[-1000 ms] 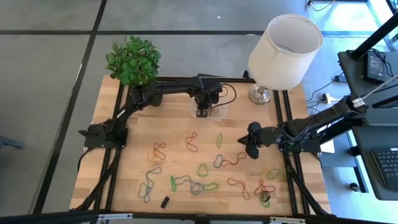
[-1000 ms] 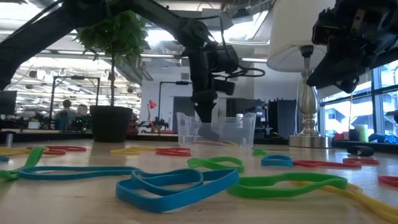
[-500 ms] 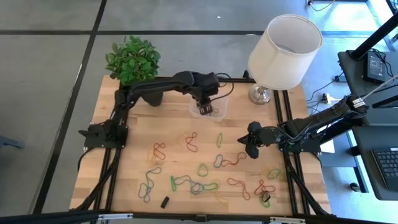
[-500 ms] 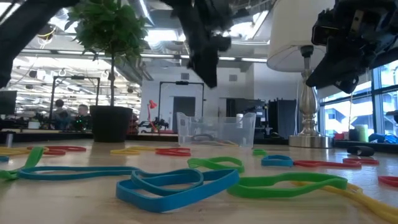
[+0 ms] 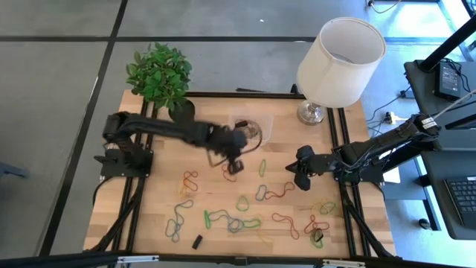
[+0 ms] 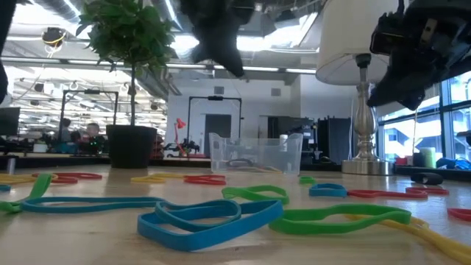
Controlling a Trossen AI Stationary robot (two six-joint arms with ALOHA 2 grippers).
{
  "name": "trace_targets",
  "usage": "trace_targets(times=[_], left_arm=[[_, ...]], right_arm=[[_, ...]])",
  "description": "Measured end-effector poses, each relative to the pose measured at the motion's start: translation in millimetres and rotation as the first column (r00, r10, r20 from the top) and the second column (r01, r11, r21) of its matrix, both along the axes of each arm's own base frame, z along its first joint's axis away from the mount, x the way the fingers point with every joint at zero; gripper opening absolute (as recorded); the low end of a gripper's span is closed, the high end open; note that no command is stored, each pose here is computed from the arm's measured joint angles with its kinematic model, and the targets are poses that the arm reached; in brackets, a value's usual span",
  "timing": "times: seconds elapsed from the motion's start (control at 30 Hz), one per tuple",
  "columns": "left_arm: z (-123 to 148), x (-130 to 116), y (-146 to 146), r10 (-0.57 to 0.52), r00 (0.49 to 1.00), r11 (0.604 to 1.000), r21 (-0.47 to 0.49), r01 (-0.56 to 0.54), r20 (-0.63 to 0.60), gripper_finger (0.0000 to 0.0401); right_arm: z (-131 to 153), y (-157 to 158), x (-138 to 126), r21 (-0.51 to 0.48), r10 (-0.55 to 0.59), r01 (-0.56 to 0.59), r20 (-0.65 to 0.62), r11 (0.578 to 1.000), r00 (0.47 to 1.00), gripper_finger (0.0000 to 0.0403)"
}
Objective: Pick and place rubber bands into bin
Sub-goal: Put the yellow rubber band into the transparent bin
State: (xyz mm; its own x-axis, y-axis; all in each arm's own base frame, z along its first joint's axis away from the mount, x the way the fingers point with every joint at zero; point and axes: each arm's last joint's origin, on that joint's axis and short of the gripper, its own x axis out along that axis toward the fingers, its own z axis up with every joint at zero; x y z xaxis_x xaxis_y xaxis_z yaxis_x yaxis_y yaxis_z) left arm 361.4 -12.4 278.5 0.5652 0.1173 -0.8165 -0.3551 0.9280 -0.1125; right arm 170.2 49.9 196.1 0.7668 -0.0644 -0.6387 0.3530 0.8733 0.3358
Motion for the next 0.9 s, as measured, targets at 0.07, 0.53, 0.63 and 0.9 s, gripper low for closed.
trace_targets(times=[0.07,0.53,0.63,0.9], left_arm=[[-13,-14,-19,0.011,1.000,1.000,-0.024,-0.010,0.026,0.0001],[-47,-126,-65,0.081,0.979,0.997,-0.015,-0.079,0.186,0.0001],[-43,-143,-61,0.079,0.971,0.997,-0.021,-0.076,0.226,0.0001],[-36,-176,-47,0.001,0.954,1.000,0.022,-0.008,0.301,0.0001]], right_arm=[[6,-1,-3,0.001,-0.012,0.012,-0.077,1.000,0.997,0.0003],[47,24,-15,0.141,-0.062,0.207,-0.665,0.968,0.744,0.0002],[33,39,-13,0.166,-0.056,0.264,-0.742,0.950,0.668,0.0011],[3,74,-5,0.152,-0.074,0.329,-0.809,0.932,0.583,0.0076]])
